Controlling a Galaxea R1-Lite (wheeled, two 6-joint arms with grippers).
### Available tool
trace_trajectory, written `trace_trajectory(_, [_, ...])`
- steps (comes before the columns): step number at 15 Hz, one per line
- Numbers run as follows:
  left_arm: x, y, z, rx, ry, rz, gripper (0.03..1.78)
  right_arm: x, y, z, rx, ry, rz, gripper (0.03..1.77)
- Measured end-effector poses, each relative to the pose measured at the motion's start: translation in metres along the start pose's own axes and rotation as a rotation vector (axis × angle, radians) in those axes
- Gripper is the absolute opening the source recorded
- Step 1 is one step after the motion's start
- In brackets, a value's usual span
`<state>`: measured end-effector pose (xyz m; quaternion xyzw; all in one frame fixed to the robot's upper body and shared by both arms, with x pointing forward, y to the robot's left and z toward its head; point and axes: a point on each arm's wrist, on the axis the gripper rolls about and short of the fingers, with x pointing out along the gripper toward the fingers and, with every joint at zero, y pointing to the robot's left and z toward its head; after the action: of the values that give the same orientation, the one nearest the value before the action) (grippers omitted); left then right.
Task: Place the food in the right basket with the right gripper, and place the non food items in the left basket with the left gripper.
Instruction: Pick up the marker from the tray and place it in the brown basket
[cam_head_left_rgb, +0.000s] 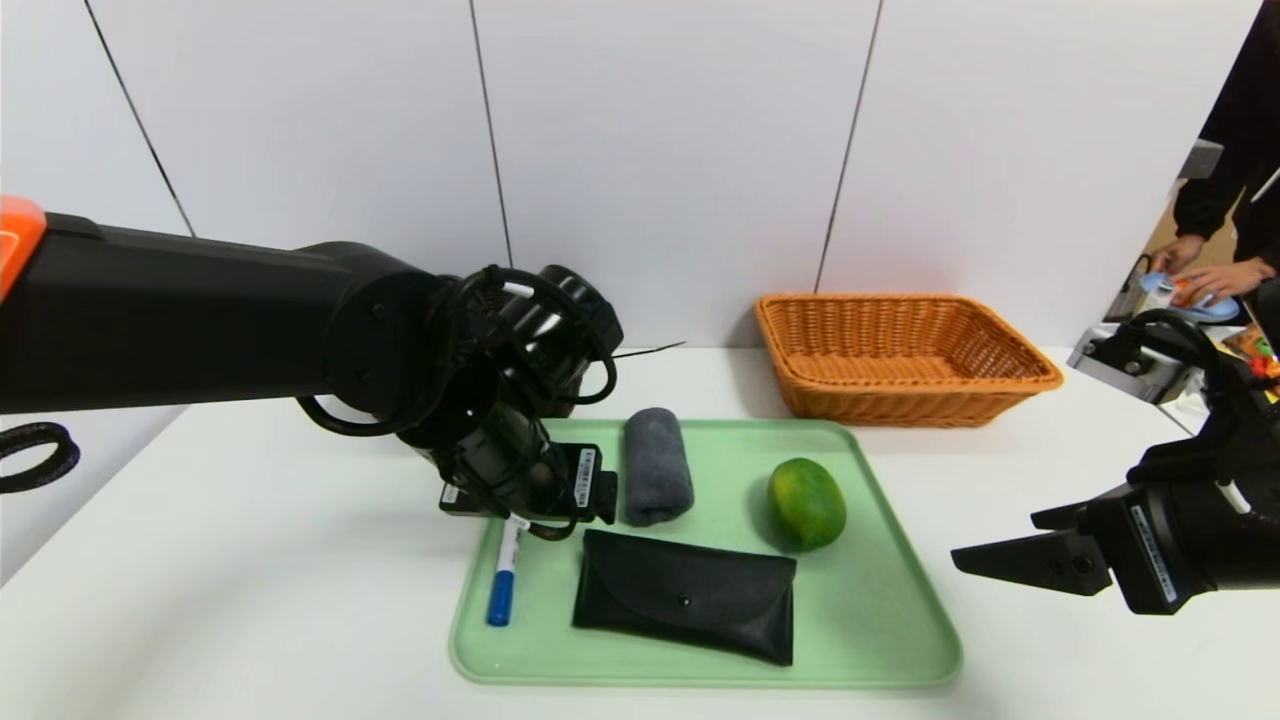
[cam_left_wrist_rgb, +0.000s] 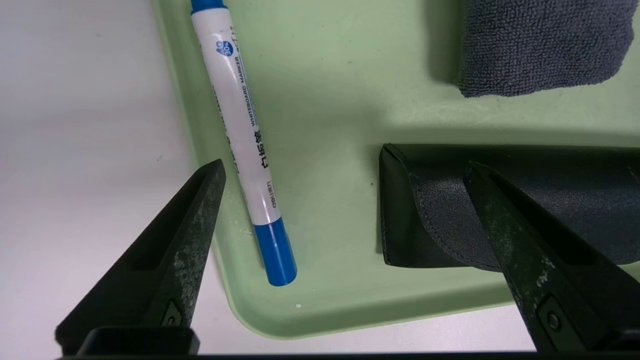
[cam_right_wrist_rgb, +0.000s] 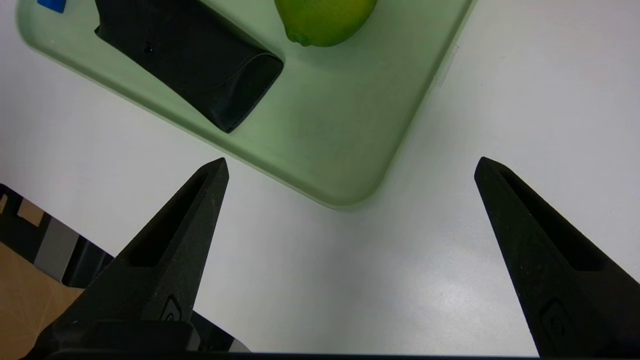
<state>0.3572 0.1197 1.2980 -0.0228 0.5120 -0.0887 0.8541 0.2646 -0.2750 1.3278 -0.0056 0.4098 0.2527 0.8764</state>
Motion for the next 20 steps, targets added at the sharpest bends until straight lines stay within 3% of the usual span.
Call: trace_trajectory(20, [0.017, 0.009, 0.008, -0.030, 0.022, 0.031, 1.69, -0.002, 0.001, -0.003, -0.001, -0.001, 0.002, 1.71])
